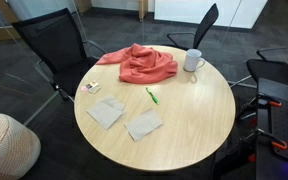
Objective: Pick the pen and put it in the cup
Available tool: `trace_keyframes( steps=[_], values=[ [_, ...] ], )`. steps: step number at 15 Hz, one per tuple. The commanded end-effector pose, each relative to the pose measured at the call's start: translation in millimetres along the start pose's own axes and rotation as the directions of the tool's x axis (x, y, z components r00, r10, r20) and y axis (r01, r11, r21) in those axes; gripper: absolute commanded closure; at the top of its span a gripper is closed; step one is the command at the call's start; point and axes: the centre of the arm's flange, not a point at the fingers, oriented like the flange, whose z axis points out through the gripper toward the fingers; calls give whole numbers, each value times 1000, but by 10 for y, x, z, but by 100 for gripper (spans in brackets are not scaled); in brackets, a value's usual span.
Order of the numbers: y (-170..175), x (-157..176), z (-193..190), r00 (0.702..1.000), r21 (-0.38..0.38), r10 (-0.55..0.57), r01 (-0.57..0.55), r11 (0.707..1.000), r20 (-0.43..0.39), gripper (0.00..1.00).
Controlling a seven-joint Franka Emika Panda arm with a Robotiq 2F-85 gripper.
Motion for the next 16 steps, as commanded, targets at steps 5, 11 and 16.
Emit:
trace_keyframes(
  steps=[5, 11, 16],
  values=[
    [0, 0, 0, 1000, 0, 0, 0, 1000, 0, 0],
    [-250, 311, 66, 1000, -35, 4, -4, 999, -17, 0],
    [-620, 801, 350, 999, -96, 30, -31, 995, -11, 0]
  ],
)
